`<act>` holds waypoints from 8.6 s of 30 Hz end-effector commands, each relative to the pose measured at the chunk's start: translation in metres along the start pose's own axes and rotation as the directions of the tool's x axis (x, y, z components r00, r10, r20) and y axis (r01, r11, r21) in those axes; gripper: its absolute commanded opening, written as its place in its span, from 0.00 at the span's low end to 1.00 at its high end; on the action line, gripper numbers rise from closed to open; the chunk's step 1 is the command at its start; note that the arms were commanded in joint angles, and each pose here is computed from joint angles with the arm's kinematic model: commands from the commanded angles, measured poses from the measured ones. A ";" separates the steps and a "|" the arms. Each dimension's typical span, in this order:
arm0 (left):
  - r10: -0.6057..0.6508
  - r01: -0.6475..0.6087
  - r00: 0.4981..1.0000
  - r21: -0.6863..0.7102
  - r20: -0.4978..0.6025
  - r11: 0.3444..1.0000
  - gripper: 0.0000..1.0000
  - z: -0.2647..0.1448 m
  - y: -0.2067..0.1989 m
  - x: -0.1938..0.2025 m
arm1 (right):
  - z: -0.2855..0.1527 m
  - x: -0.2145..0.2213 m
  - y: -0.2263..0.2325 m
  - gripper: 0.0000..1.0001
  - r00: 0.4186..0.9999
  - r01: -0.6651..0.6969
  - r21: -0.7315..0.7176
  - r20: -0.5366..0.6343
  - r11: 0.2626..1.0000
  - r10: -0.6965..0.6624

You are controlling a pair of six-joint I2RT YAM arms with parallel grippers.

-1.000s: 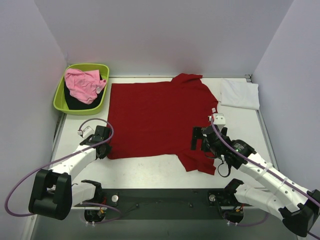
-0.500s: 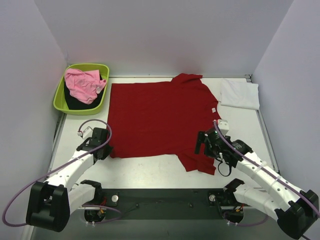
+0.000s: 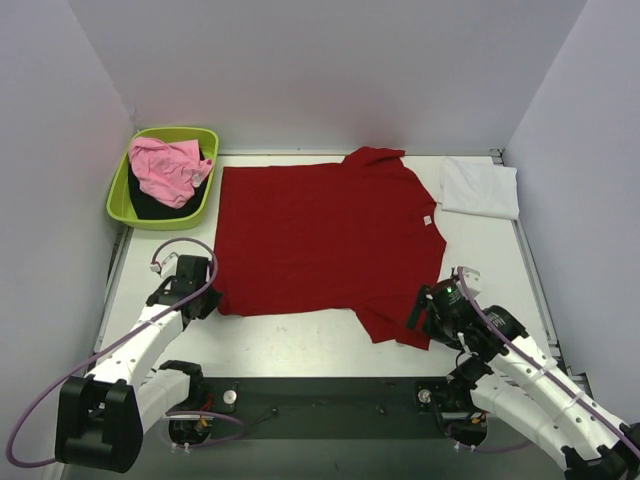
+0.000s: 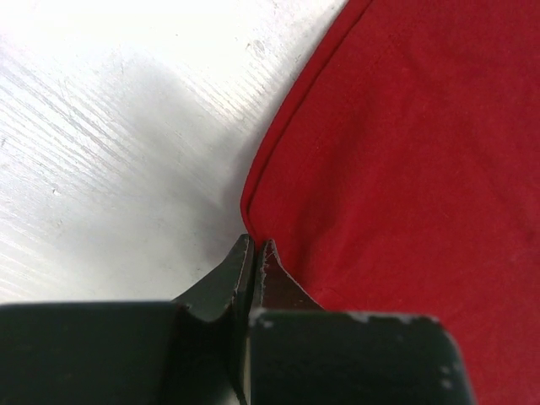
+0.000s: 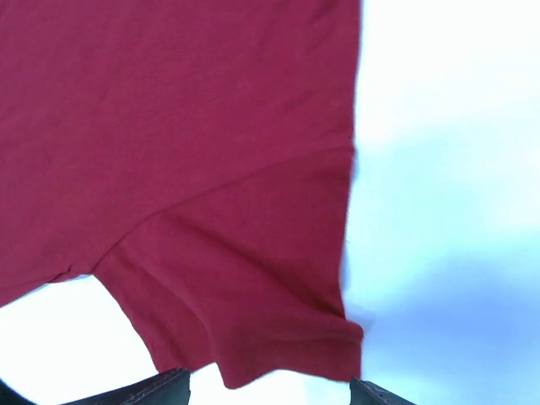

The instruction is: Fold and stack the t-shirts

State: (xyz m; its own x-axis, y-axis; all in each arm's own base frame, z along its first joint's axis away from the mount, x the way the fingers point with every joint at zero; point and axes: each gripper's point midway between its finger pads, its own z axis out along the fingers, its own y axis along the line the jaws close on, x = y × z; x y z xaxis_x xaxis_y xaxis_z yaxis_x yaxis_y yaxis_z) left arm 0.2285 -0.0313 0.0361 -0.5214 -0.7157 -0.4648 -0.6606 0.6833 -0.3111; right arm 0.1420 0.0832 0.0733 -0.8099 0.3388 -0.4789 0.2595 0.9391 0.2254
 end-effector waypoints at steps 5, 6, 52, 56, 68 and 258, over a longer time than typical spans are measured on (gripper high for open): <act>-0.005 0.005 1.000 0.080 0.000 0.997 0.00 -0.006 -0.018 -0.011 | 0.008 0.032 -0.035 0.72 0.988 -0.134 0.134 -0.060 0.982 0.143; -0.004 0.004 1.000 0.080 0.001 0.997 0.00 -0.007 -0.018 -0.012 | 0.009 0.036 -0.037 0.72 0.985 -0.148 0.140 -0.064 0.979 0.158; -0.017 0.020 0.999 0.097 -0.029 0.995 0.00 -0.008 -0.007 -0.012 | 0.047 0.049 -0.052 0.20 0.964 -0.235 0.257 -0.060 0.938 0.258; -0.025 0.028 0.999 0.096 -0.030 0.995 0.00 -0.008 -0.005 -0.011 | 0.047 0.049 -0.052 0.09 0.966 -0.222 0.267 -0.072 0.938 0.249; -0.021 0.025 0.999 0.106 -0.030 0.994 0.00 -0.017 -0.007 -0.016 | 0.033 0.024 -0.035 0.00 0.974 -0.218 0.186 -0.021 0.958 0.226; 0.137 -0.147 0.989 0.345 0.053 0.927 0.89 0.008 -0.163 -0.027 | 0.104 -0.151 0.181 0.90 0.975 0.220 -0.277 0.041 0.936 -0.217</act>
State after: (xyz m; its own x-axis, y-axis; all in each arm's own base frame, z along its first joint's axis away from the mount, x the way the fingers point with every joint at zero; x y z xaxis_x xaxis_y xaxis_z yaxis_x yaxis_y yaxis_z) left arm 0.3472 -0.1035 0.0981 -0.5338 -0.6627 -0.5253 -0.4496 0.7485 -0.4875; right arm 0.3965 0.1937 0.1395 -0.7246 0.2421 -0.6453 -0.0062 0.9340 0.3573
